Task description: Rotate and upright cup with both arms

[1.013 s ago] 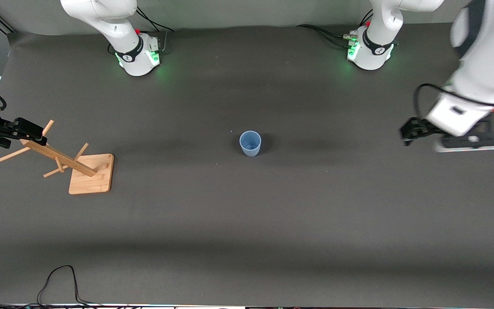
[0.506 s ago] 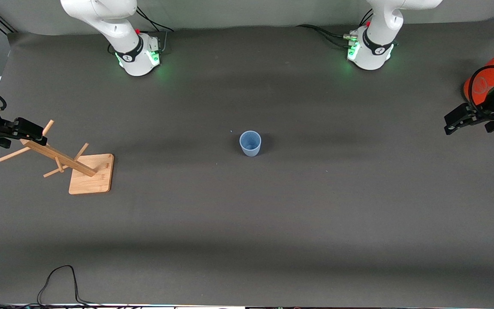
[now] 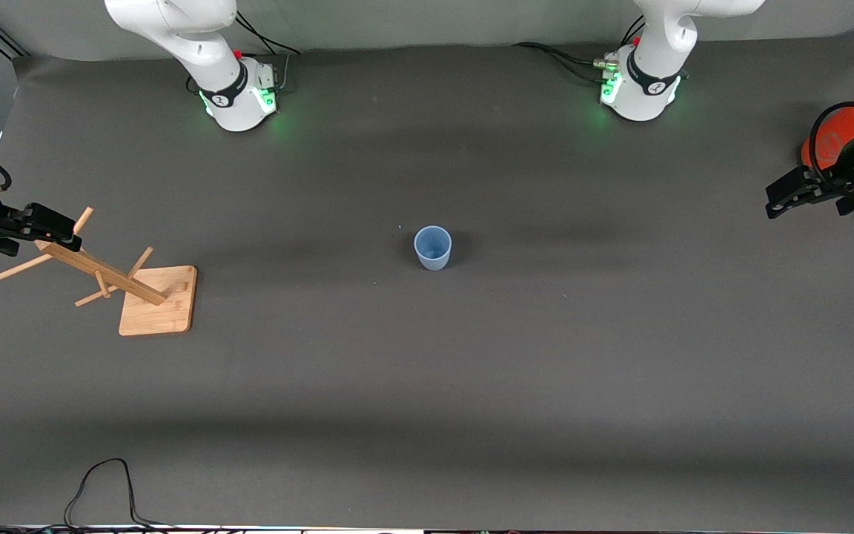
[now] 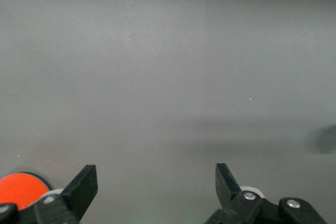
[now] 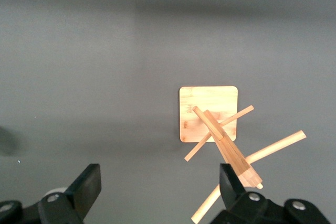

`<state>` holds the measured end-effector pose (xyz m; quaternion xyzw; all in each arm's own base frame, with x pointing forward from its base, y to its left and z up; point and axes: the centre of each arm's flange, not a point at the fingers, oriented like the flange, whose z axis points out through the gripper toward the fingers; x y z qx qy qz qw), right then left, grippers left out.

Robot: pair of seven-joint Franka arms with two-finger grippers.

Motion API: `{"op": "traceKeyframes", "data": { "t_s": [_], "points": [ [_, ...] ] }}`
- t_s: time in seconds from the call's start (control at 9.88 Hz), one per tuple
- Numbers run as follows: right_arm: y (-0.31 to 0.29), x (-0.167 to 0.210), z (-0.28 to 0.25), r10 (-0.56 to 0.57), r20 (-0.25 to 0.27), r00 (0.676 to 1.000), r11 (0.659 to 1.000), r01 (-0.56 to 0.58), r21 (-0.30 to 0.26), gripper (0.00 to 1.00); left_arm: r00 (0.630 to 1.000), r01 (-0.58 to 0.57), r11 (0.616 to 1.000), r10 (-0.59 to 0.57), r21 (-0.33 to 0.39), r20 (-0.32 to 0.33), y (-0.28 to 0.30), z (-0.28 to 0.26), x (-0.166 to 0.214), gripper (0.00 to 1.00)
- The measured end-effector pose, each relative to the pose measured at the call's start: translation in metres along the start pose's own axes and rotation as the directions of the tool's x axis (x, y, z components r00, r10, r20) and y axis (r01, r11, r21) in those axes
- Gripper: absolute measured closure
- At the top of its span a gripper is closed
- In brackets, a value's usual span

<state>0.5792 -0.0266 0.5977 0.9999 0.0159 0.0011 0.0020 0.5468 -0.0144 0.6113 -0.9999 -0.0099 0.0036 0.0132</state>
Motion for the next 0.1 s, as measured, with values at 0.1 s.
{"op": "traceKeyframes", "data": {
  "t_s": [0.1],
  "points": [
    [0.0,0.0,0.0,0.0,0.0,1.0,1.0,0.0,0.0,0.0,1.0,-0.001,1.0,0.001,0.0,0.0,0.0,-0.0001,0.0001,0.0]
  ]
}}
